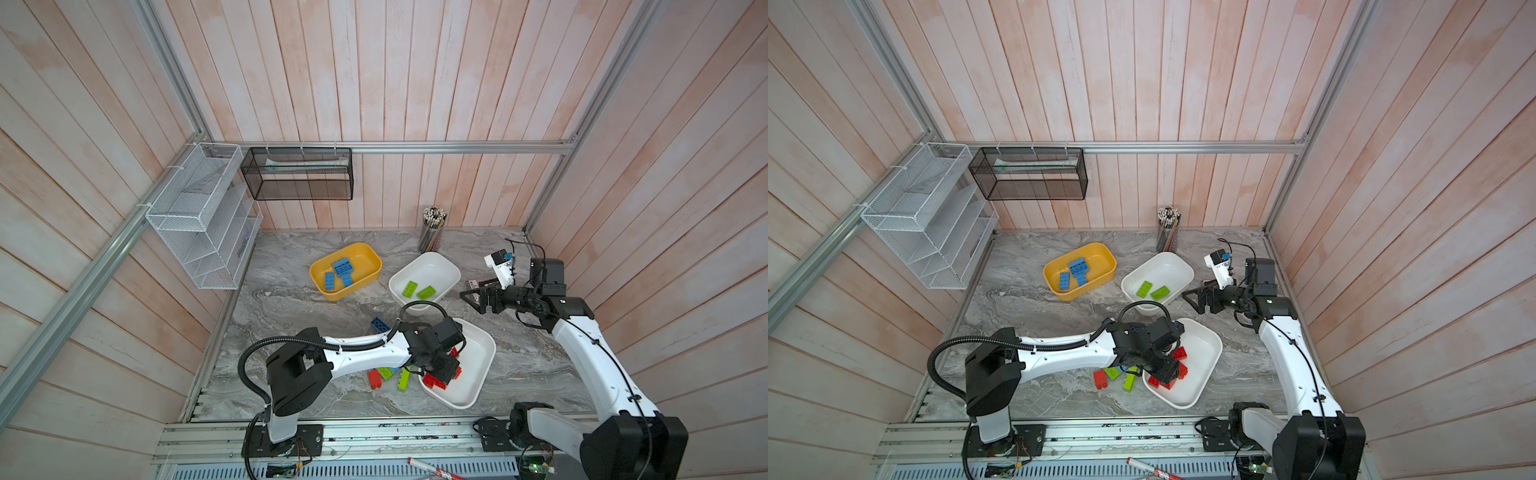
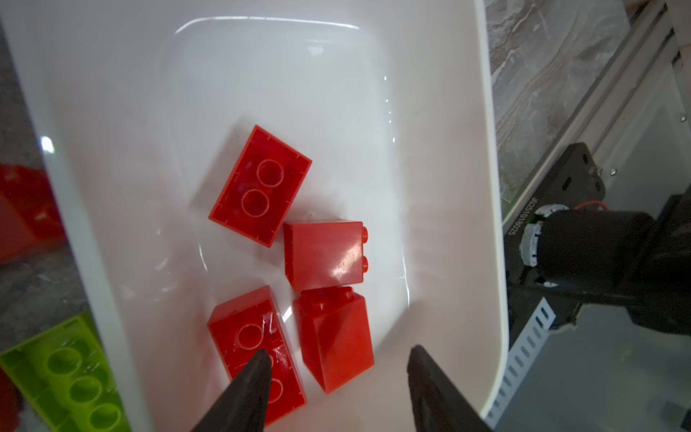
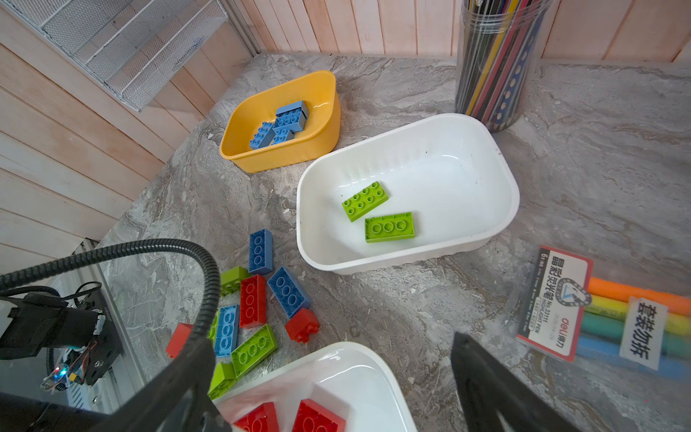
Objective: Sort the legos into containers by color
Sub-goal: 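Carry the small red brick into the nearer white tub and release it, then move the left gripper back to the pile and grasp a red brick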
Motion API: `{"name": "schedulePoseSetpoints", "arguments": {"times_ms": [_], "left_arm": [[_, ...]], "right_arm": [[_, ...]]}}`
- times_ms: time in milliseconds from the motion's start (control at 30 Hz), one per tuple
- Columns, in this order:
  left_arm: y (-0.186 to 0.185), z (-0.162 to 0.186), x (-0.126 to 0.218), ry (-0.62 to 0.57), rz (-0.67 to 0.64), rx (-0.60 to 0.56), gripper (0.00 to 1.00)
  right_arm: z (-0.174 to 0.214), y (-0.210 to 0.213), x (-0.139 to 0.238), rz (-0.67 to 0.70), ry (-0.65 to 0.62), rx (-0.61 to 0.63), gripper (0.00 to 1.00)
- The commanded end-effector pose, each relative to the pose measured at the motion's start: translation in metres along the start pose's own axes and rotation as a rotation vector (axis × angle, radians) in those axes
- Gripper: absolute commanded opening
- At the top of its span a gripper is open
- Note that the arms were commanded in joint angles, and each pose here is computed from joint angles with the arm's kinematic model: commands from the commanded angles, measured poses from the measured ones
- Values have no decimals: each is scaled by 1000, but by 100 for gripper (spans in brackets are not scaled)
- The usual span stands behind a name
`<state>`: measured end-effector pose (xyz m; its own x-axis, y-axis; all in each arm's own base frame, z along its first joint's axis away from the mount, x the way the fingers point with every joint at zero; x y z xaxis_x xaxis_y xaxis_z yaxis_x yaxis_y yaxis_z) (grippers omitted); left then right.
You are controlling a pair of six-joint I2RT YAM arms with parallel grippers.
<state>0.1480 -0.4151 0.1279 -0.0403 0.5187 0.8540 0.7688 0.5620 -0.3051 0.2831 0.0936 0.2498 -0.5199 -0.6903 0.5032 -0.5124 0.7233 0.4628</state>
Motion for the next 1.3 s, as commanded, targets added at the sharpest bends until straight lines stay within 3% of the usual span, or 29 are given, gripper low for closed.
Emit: {"name": "schedulePoseSetpoints", "arguments": {"times_ms": [0, 167, 333, 500, 633, 833, 1033, 1267], "left_arm": [[-5, -9, 32, -79, 15, -17, 68], [5, 12, 75, -94, -19, 71, 68], [37, 63, 107, -41, -158, 279, 68], [61, 107, 99, -11, -236, 513, 69], [72, 122, 94, -5, -296, 612, 71], [92, 145, 83, -1, -378, 673, 71], [104, 134, 67, -28, -363, 675, 69], [115, 141, 52, 26, -408, 662, 64]], "right_arm": [[-3, 2, 2, -15, -13, 4, 98], [-1, 5, 1, -41, -19, -1, 98], [1, 7, 0, -59, -10, -1, 98], [4, 8, -3, -71, -6, -7, 98], [5, 8, -4, -74, -2, -5, 98], [6, 7, -5, -76, 0, -1, 98], [8, 8, -7, -90, -2, -6, 98], [12, 6, -7, -86, 2, -12, 98]]}}
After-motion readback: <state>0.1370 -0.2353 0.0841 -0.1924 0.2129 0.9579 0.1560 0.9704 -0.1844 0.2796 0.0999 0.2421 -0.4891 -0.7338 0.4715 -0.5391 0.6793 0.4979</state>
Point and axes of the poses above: each gripper's point midway between its finger pads, its own x axis back along the fingers, its own y axis along the line the jaws close on, z = x × y, the point moved 4 cm from there along x, back along the fingers, and after that the axes turned 7 degrees about -x, right-handed, at the moved point
